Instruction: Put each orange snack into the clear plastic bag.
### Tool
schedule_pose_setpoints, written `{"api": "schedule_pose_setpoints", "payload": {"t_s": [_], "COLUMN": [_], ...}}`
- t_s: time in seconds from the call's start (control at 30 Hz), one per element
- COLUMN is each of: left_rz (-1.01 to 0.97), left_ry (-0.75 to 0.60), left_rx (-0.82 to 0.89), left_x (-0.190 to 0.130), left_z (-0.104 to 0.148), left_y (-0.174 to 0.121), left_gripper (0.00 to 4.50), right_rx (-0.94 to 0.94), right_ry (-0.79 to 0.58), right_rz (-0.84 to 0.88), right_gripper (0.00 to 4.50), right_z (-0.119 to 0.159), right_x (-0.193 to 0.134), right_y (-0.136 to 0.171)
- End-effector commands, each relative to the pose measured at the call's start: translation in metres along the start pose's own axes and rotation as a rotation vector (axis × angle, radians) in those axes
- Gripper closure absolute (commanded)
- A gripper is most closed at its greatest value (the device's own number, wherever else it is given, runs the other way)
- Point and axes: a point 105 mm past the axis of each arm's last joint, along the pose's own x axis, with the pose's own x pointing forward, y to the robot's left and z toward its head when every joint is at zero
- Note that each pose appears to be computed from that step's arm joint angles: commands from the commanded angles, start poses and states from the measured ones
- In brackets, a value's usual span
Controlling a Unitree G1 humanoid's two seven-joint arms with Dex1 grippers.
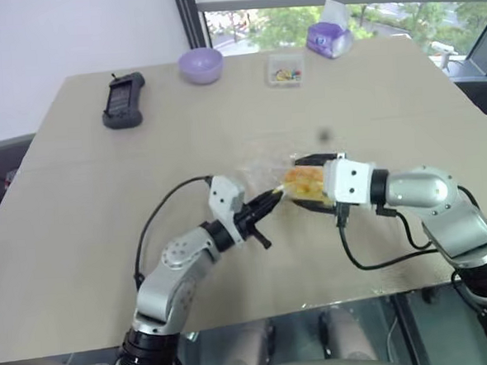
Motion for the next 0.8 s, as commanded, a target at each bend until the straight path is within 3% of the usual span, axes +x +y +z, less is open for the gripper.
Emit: {"api": "schedule_pose_setpoints", "payload": {"t_s": [0.03,0.13,0.2,0.23,0.3,0.77,0.8], "left_rz": [-0.036,-0.028,-0.026,-0.028,-0.031,-0.042,-0.042], "left_ry": [-0.047,-0.048,-0.049,-0.050,-0.051,-0.050,-0.050], "left_rx": [0.073,0.089,0.094,0.096,0.100,0.117,0.119], "left_x": [0.000,0.000,-0.001,0.000,0.000,0.000,0.000], "left_z": [0.016,0.018,0.018,0.019,0.020,0.022,0.022], "left_y": [-0.009,-0.007,-0.007,-0.007,-0.008,-0.009,-0.009], "left_gripper": [4.50,4.50,4.50,4.50,4.50,4.50,4.50], "right_rx": [-0.030,-0.064,-0.069,-0.071,-0.083,-0.120,-0.120], "right_ry": [-0.026,-0.016,-0.018,-0.021,-0.022,-0.012,-0.013], "right_rz": [0.006,0.016,0.020,0.021,0.017,0.021,0.024], "right_gripper": [0.98,0.98,1.89,2.06,2.86,2.86,3.13], "right_z": [0.011,0.009,0.010,0.010,0.010,0.008,0.008], "right_x": [0.003,0.006,0.007,0.009,0.011,0.018,0.018], "right_y": [0.000,0.001,0.002,0.003,0.003,0.003,0.003]}}
